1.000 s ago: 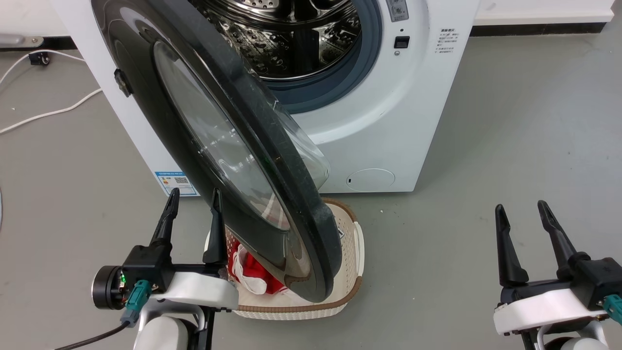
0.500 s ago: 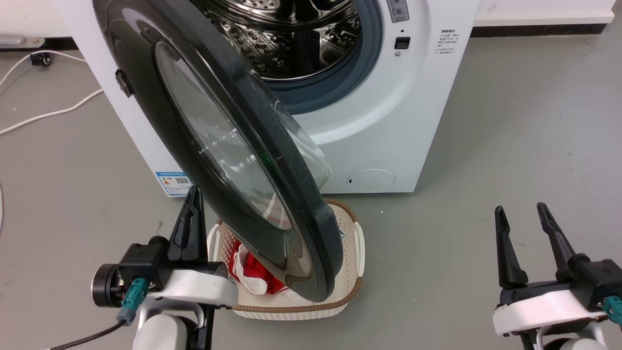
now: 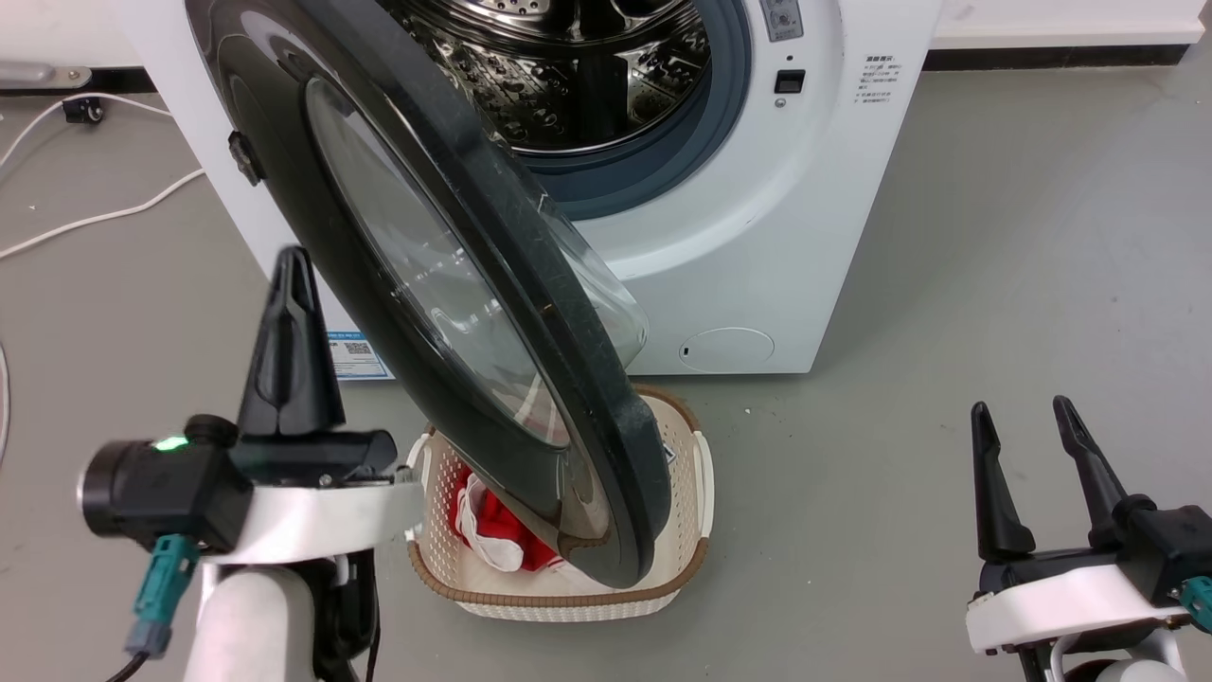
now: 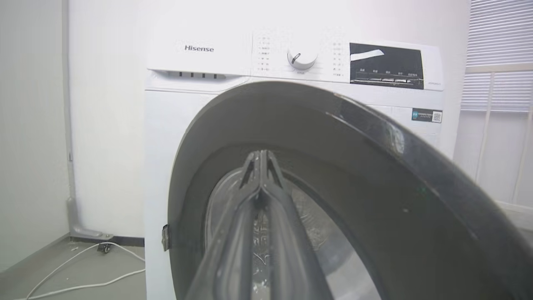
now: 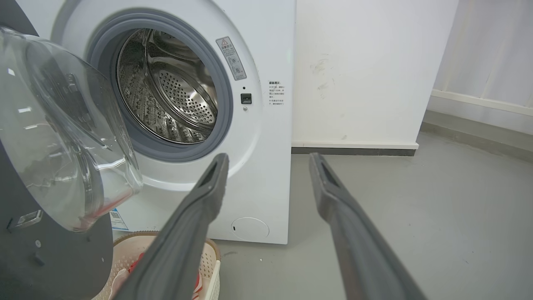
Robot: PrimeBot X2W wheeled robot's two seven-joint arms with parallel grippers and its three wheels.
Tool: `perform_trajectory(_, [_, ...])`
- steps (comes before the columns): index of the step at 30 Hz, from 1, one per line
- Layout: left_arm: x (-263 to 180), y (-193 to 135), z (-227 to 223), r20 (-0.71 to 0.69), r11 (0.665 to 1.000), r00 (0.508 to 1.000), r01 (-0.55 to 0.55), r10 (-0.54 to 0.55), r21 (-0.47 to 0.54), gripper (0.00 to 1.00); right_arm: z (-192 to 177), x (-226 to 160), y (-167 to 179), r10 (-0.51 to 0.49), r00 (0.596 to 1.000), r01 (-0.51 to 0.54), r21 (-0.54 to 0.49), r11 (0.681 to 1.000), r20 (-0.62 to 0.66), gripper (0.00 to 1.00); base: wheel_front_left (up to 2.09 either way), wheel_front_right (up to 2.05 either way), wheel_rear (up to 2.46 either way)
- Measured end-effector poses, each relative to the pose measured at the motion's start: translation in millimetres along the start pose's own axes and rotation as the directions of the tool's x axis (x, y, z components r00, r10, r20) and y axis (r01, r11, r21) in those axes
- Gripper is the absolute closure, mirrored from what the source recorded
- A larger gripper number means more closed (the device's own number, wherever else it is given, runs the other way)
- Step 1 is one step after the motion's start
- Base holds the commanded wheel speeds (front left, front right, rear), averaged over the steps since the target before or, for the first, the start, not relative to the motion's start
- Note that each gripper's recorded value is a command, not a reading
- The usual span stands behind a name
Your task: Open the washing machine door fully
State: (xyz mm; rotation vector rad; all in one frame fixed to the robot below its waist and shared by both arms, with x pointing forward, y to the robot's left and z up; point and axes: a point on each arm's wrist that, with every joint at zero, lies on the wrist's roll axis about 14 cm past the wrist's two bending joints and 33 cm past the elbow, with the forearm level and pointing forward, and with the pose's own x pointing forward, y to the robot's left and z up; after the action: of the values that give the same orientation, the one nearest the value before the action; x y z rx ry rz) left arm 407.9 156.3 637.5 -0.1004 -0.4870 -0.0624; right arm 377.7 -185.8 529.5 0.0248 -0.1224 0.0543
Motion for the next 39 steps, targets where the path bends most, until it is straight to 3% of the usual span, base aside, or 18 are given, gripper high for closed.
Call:
perform_trajectory(11, [15.7,-25.6,101.4,0.324,0.997,0.943,0.07,-0.076,0.03,1.0,-1.6,1.2,-0.2,0.0,1.0,0.0,0.001,1.0,-0.007,0.0,0.0,0.0,0.0])
perform_trajectory(23, [4.3,-91.5,168.2,0.518,0.95,0.811,0.312,-0.272,0.01,1.0,-0.3,-0.2,-3.2,-0.009,1.0,0.009,-0.001,1.0,-0.005,0.0,0.0,0.0,0.0])
perform_trajectory(31, [-16.1,-153.4,142.3,0.386,0.837,0.792,0.541,-0.473,-0.084,1.0,0.1,-1.2,-4.2,-0.013,1.0,0.013,0.0,1.0,-0.007,0.0,0.0,0.0,0.0])
perform_trajectory(39, [-51.0,-196.8,60.1,0.068,0.736,0.768,0.632,-0.637,-0.243,1.0,-1.8,0.4,-0.7,-0.003,1.0,0.003,0.009,1.0,-0.012,0.0,0.0,0.0,0.0])
